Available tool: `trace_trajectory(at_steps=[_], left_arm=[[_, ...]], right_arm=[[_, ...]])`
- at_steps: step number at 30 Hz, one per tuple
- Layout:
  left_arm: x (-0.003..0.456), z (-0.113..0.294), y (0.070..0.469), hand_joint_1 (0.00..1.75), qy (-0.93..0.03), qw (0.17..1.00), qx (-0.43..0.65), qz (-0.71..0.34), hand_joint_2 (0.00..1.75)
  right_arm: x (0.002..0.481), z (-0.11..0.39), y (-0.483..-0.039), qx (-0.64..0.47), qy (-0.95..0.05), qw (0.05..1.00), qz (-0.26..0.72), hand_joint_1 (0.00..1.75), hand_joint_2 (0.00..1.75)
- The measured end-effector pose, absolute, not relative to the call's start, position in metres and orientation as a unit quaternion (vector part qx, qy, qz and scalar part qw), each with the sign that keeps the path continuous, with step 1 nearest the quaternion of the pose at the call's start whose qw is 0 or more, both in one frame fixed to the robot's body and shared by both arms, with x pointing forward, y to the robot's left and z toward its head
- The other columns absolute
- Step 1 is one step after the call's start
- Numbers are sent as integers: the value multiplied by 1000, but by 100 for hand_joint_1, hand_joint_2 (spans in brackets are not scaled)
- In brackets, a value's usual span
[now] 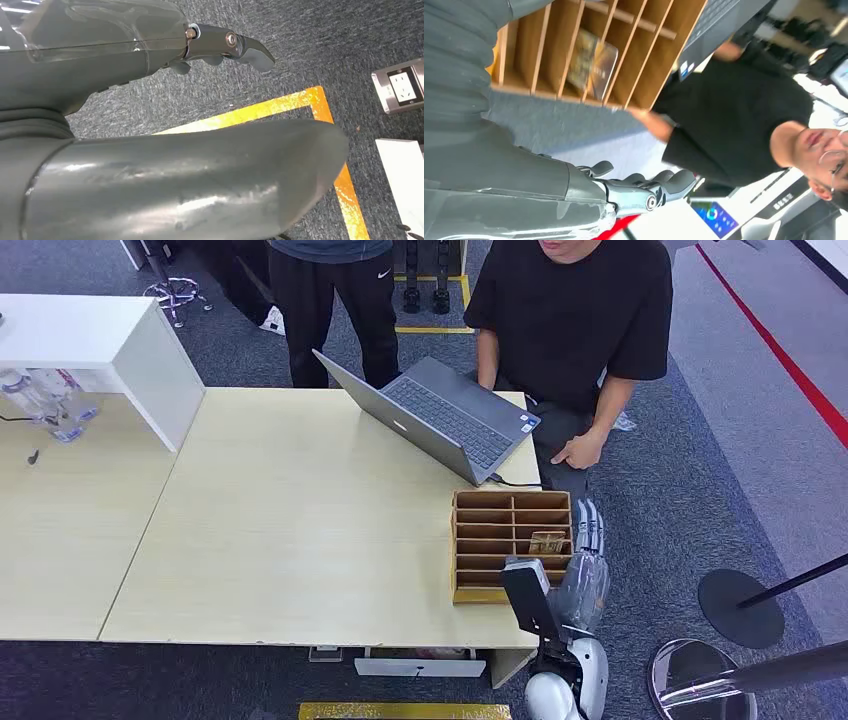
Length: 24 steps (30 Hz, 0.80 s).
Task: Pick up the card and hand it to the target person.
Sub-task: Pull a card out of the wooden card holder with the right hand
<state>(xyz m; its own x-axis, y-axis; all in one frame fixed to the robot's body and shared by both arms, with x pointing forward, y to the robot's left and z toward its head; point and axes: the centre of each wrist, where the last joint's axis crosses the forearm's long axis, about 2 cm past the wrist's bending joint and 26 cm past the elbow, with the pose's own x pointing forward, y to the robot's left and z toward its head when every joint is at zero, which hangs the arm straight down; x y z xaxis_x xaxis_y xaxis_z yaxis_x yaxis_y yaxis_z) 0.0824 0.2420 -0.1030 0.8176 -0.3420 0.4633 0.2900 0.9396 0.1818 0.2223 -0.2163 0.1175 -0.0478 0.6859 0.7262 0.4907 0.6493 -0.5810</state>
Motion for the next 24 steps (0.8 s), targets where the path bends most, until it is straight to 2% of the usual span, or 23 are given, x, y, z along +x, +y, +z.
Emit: trace_trajectory(at_steps=[9, 24], left_arm=[[86, -102, 242, 0, -253, 952, 46, -166, 0], [93, -101, 239, 0, -253, 952, 39, -166, 0]], right_arm=[[238, 141, -257, -501, -673, 533, 108, 0, 175], [247, 151, -281, -548, -620, 490, 273, 2, 175]])
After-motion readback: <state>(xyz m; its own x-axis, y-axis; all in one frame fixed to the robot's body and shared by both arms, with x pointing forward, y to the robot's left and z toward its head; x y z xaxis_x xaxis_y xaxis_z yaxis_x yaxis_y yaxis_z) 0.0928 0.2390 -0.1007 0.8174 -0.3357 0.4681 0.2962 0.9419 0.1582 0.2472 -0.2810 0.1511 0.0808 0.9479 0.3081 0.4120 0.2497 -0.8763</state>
